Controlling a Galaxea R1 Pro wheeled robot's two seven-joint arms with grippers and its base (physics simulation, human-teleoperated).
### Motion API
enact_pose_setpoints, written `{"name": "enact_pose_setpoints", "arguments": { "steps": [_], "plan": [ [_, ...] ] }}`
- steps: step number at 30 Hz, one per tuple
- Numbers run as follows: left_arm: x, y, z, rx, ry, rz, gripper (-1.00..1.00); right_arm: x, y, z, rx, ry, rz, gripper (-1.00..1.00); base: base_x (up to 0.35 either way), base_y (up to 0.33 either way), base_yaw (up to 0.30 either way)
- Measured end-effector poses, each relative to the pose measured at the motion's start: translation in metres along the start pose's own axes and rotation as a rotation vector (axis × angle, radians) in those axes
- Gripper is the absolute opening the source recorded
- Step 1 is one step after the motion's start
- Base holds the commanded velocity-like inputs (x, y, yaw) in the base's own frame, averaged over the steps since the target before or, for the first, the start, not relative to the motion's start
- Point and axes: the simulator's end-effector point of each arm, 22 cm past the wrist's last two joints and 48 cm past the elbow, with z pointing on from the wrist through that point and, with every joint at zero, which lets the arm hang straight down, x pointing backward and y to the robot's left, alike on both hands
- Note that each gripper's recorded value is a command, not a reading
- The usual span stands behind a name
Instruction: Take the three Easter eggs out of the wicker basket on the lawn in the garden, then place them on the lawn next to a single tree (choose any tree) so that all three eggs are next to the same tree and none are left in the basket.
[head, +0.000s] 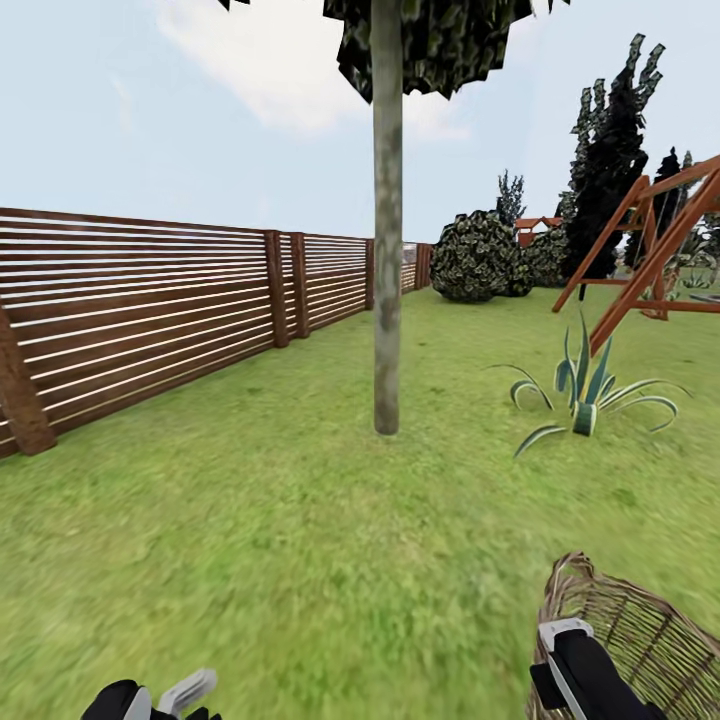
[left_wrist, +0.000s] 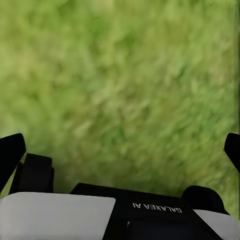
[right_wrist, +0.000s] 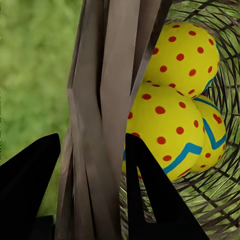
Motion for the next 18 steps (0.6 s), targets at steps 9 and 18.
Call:
{"name": "enact_pose_setpoints", "arguments": {
  "steps": [9, 18],
  "plan": [
    [0.0, 0.0, 0.0, 0.0, 0.0, 0.0, 1.0, 0.0, 0.0, 0.0, 0.0, 0.0, 0.0, -1.0, 0.34, 0.0, 0.0],
    [0.0, 0.0, 0.0, 0.0, 0.0, 0.0, 1.0, 0.0, -0.0004, 0.0, 0.001, 0.0, 0.0, -1.0, 0.339, 0.019, 0.0]
  ]
}}
